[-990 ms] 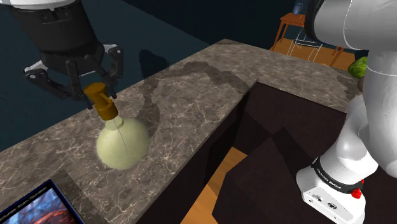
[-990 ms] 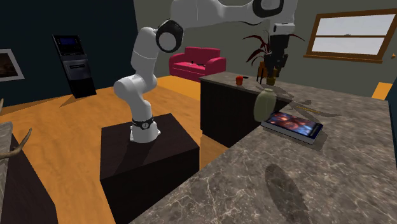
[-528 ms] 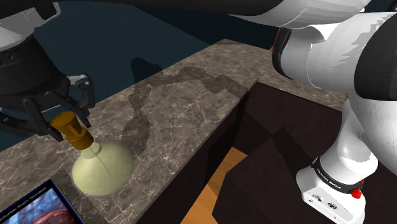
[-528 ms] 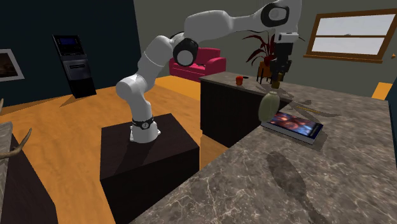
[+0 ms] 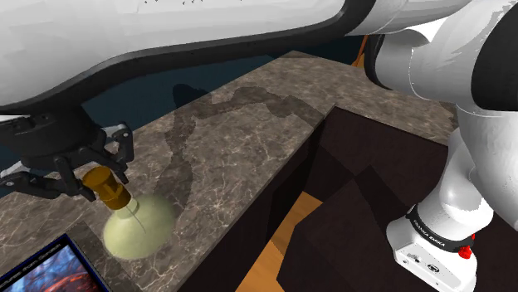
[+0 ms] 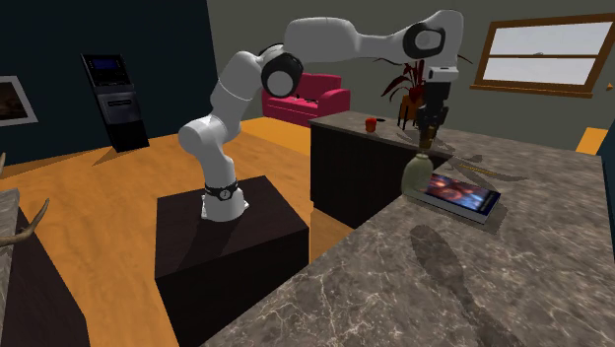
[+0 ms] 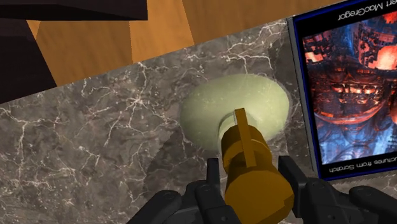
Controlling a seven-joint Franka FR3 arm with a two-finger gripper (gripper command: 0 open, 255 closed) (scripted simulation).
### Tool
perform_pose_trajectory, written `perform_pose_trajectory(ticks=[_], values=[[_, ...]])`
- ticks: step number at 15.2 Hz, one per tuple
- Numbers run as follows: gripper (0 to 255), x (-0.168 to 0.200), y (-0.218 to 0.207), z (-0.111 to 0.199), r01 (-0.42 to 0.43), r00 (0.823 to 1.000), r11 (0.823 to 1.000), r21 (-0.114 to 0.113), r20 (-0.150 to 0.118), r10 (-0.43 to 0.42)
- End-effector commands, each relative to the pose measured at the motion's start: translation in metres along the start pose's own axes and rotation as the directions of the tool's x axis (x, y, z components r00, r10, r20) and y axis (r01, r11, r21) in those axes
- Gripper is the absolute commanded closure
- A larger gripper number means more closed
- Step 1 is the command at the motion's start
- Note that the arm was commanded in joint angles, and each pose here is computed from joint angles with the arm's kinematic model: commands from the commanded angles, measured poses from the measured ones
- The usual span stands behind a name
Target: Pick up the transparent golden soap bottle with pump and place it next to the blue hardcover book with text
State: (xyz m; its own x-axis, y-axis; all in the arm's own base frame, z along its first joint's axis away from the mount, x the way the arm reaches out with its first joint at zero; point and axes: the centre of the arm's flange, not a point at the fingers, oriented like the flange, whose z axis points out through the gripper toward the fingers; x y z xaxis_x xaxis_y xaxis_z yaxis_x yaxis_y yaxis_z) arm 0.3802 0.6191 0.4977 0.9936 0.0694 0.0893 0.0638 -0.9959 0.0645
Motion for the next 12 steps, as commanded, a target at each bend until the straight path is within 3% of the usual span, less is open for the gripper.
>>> perform_pose_trajectory(ticks=[1,8,12], values=[[255,-0.001,-0.001,0.011,0.000,1.000,1.000,0.001,-0.001,0.000],[255,-0.004,-0.004,0.049,0.000,1.000,1.000,0.001,-0.001,0.000],[255,-0.004,-0.004,0.049,0.000,1.000,1.000,0.001,-0.001,0.000]])
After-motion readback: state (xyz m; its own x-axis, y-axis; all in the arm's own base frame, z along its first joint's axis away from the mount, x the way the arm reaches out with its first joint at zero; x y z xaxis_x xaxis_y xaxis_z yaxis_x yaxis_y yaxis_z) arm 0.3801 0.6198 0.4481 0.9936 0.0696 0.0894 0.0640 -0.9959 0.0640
